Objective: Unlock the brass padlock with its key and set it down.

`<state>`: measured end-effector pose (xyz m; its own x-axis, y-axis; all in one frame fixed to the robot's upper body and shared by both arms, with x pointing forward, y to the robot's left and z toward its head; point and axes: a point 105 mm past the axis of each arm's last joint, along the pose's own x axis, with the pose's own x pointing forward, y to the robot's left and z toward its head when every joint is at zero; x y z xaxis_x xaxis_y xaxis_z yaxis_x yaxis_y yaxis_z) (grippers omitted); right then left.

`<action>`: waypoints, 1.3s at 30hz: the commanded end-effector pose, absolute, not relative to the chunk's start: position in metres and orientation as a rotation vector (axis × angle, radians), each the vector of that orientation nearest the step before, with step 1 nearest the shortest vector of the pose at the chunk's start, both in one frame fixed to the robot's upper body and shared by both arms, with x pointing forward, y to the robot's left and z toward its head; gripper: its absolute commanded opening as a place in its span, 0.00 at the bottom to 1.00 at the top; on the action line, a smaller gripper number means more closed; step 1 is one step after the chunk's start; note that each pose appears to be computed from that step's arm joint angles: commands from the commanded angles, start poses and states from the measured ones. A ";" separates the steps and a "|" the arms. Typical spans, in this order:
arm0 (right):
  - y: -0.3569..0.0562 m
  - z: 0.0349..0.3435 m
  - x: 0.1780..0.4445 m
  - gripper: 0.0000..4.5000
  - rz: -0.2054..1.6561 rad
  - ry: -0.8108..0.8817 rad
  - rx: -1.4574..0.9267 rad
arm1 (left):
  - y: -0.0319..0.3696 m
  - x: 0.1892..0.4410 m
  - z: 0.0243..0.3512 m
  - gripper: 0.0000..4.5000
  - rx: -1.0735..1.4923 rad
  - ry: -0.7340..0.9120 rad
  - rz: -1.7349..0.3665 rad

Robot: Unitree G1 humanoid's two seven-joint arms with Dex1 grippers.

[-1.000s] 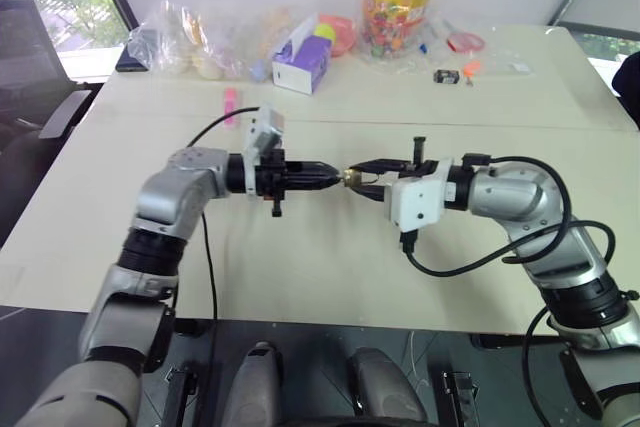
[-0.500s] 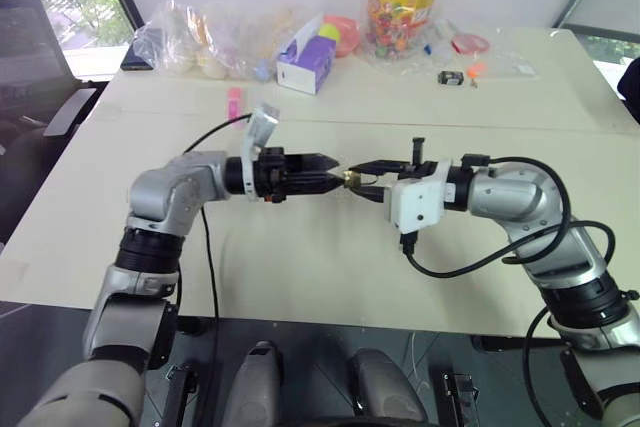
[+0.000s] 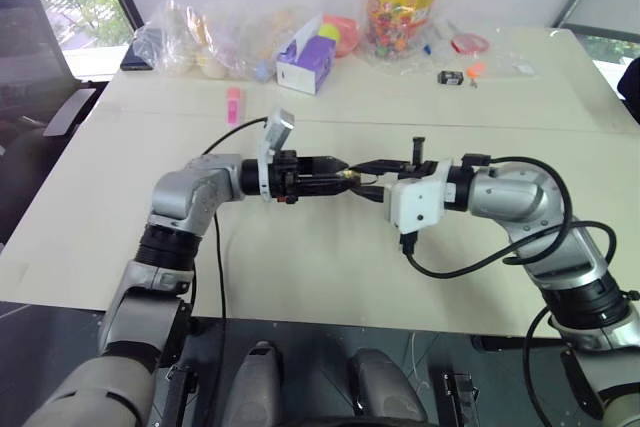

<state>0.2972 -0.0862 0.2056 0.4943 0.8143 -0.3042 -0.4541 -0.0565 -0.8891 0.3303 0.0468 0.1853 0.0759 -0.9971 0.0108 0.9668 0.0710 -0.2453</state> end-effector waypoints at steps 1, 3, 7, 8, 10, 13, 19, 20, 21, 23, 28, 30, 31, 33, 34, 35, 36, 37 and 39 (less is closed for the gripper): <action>-0.083 0.221 0.290 0.16 1.056 -0.434 -1.257 | 0.043 0.330 0.198 0.63 -0.189 0.122 -1.502; -0.083 0.221 0.290 0.16 1.056 -0.434 -1.258 | 0.042 0.329 0.196 0.51 -0.192 0.125 -1.505; -0.082 0.222 0.289 0.16 1.057 -0.437 -1.260 | 0.039 0.328 0.194 0.14 -0.197 0.130 -1.507; -0.082 0.222 0.289 0.16 1.058 -0.438 -1.260 | 0.038 0.328 0.194 0.04 -0.199 0.132 -1.507; -0.082 0.222 0.289 0.16 1.058 -0.438 -1.262 | 0.038 0.326 0.193 0.01 -0.201 0.138 -1.515; -0.082 0.222 0.288 0.16 1.058 -0.439 -1.263 | 0.038 0.324 0.191 0.01 -0.192 0.148 -1.522; -0.084 0.223 0.290 0.16 1.055 -0.418 -1.232 | 0.040 0.324 0.190 0.01 -0.173 0.146 -1.521; -0.087 0.222 0.291 0.27 1.050 -0.394 -1.219 | 0.041 0.325 0.191 0.00 -0.166 0.143 -1.520; -0.089 0.222 0.292 0.39 1.046 -0.376 -1.209 | 0.042 0.325 0.191 0.00 -0.162 0.142 -1.520; -0.093 0.222 0.294 0.58 1.037 -0.350 -1.195 | 0.044 0.324 0.191 0.00 -0.153 0.144 -1.522; -0.106 0.222 0.294 0.98 1.023 -0.237 -1.076 | 0.048 0.322 0.189 0.00 -0.126 0.146 -1.523; -0.107 0.225 0.292 0.98 1.031 -0.208 -0.990 | 0.048 0.323 0.189 0.00 -0.117 0.140 -1.520; -0.107 0.231 0.292 0.98 1.019 -0.193 -0.881 | 0.049 0.323 0.190 0.00 -0.103 0.130 -1.519; -0.109 0.243 0.293 0.98 1.004 -0.150 -0.639 | 0.050 0.324 0.191 0.00 -0.072 0.112 -1.517; -0.111 0.247 0.294 0.98 1.010 -0.104 -0.493 | 0.050 0.325 0.191 0.00 -0.055 0.104 -1.515; -0.111 0.250 0.293 0.93 1.027 -0.066 -0.395 | 0.051 0.326 0.191 0.00 -0.044 0.099 -1.515; -0.110 0.253 0.289 0.87 1.056 -0.046 -0.324 | 0.052 0.326 0.191 0.00 -0.038 0.097 -1.516; -0.110 0.254 0.285 0.79 1.073 -0.030 -0.280 | 0.052 0.326 0.191 0.00 -0.038 0.096 -1.519; -0.108 0.257 0.280 0.57 1.092 -0.006 -0.220 | 0.052 0.326 0.192 0.00 -0.040 0.094 -1.525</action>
